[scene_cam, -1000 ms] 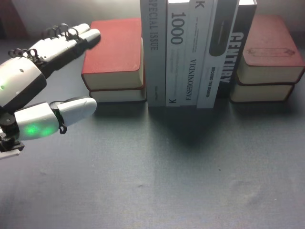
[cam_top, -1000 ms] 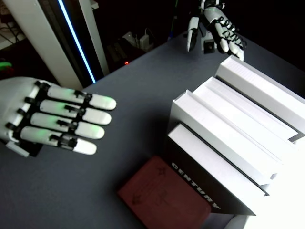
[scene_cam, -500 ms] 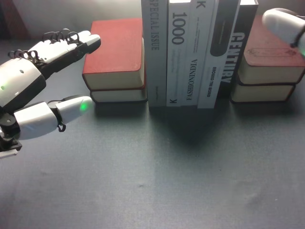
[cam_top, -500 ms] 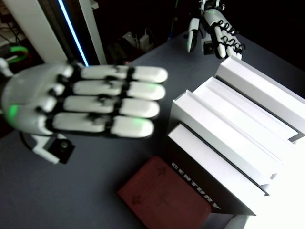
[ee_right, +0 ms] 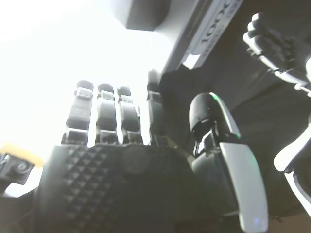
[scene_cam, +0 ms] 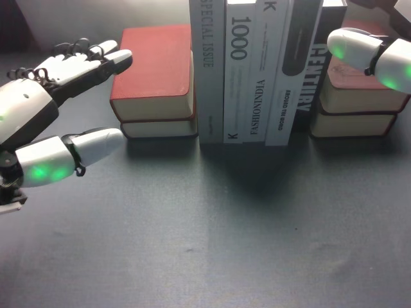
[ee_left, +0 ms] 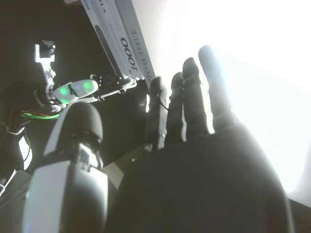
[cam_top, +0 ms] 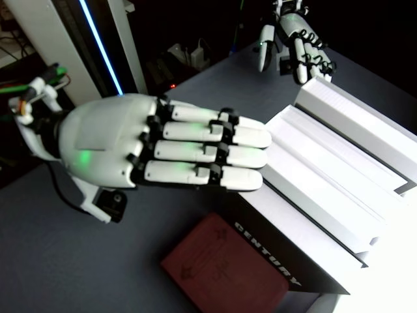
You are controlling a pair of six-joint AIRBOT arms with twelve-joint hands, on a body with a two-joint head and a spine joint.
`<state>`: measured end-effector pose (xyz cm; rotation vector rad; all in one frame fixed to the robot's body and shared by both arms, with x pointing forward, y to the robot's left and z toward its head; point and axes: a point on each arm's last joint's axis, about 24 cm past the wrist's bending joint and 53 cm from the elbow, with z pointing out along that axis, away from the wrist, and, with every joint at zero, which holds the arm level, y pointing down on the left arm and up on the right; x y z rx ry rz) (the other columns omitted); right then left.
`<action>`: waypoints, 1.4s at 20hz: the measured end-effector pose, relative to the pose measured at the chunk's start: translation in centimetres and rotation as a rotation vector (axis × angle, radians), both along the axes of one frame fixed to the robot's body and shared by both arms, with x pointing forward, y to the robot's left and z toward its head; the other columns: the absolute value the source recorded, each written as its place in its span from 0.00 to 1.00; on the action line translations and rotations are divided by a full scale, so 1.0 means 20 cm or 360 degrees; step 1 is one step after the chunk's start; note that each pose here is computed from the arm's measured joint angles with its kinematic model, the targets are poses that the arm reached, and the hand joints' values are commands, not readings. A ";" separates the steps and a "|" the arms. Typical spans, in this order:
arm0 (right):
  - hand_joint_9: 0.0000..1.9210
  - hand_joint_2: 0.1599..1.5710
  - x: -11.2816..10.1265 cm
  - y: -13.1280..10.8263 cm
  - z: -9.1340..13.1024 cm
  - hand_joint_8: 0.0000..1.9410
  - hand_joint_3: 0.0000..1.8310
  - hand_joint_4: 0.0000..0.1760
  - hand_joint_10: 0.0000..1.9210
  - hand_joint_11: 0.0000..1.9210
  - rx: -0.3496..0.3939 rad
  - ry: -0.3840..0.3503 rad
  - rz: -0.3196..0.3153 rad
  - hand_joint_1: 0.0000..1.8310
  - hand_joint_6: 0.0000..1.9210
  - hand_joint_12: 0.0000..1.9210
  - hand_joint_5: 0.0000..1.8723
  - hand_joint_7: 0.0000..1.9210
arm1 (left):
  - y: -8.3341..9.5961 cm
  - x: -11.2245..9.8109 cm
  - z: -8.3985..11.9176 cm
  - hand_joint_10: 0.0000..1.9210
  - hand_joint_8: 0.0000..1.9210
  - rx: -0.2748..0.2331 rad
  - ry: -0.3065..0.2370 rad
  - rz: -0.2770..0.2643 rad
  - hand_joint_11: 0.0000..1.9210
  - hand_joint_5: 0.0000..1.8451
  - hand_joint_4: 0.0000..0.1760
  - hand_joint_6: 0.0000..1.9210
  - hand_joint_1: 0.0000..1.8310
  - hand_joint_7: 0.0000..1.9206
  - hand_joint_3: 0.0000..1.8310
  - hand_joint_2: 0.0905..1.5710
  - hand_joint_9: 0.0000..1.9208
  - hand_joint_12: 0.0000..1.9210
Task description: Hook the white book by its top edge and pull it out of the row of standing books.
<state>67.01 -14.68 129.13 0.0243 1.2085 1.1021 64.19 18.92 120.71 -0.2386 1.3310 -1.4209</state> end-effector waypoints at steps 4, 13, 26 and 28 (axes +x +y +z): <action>0.00 0.92 -0.09 0.05 0.02 0.08 0.00 0.28 0.00 0.00 0.0040 -0.0015 0.0065 0.18 0.20 0.80 0.32 0.05 | 0.02 0.00 -0.02 0.00 0.00 -0.0007 0.0015 0.0014 0.00 0.02 0.01 0.00 0.16 0.00 0.00 0.86 0.04 0.23; 0.00 0.95 -0.35 0.01 -0.14 0.00 0.00 0.00 0.00 0.00 0.0100 0.0056 0.0238 0.05 0.46 0.36 0.23 0.06 | 0.07 -0.02 -0.02 0.00 0.00 -0.0040 0.0017 0.0053 0.00 0.00 0.00 0.00 0.23 0.00 0.00 0.85 0.03 0.28; 0.20 0.99 -0.50 0.03 -0.62 0.12 0.00 0.00 0.50 0.03 0.0074 0.0580 0.0370 0.12 0.41 0.92 0.23 0.38 | 0.11 -0.01 -0.01 0.00 0.00 -0.0071 0.0015 0.0093 0.00 0.01 0.00 0.00 0.24 0.00 0.00 0.84 0.02 0.40; 0.28 0.98 -0.48 0.01 -0.62 0.22 0.00 0.00 0.51 0.02 0.0094 0.0591 0.0331 0.14 0.38 0.91 0.19 0.36 | 0.11 -0.01 -0.01 0.00 0.00 -0.0076 0.0015 0.0097 0.00 0.01 0.00 0.00 0.24 0.00 0.00 0.85 0.02 0.40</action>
